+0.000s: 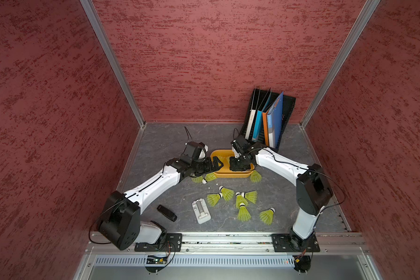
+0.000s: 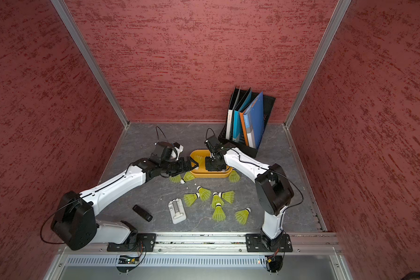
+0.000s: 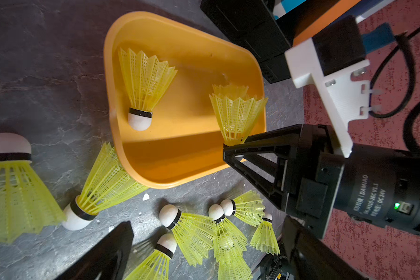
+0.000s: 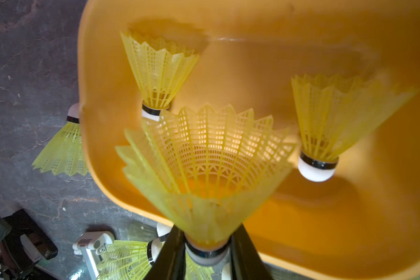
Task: Put the shuttlecocks into the storage box
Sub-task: Place the shuttlecock in the storage box.
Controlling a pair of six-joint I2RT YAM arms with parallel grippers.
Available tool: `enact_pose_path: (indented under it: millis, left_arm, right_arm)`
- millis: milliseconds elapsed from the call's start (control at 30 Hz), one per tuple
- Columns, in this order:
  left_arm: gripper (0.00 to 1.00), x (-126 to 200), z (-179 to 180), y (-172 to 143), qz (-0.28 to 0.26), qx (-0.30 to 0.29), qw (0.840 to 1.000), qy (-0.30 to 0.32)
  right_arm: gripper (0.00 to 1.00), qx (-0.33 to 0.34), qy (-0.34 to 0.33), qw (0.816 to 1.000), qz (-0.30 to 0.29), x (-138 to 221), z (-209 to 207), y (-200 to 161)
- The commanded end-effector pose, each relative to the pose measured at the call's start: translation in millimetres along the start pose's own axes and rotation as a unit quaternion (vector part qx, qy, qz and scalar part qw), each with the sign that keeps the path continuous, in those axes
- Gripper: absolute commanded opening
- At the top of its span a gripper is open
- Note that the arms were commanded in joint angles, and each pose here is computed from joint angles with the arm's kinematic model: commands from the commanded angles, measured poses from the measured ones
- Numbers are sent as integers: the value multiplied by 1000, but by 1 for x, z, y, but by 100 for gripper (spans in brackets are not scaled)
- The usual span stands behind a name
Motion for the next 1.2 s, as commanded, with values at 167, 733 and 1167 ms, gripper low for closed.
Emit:
enact_pose_path:
  millis: [167,733,1167]
  left_arm:
    - [100,-8,-7,16,-9,-18,1000,-16]
    - [100,-10,-7,17,-6,-18,1000,-14]
    - [100,-14,-10,6,17,-31,999,-21]
  right_arm:
    - [18,12,2,1000,-7,-16,-2,21]
    - [19,12,-32,999,11,-41,-22,29]
    - [21,-5,-70,997,14,-47,-37,29]
Point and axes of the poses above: each gripper's point midway between its finger pads, its own x axis back along the fingers, its own z axis along the line the jaws close on, y = z × x, the point moved 5 cm from there along x, back along the fingers, and after that the axes turned 4 degrees about -x, right-handed, at the moved point
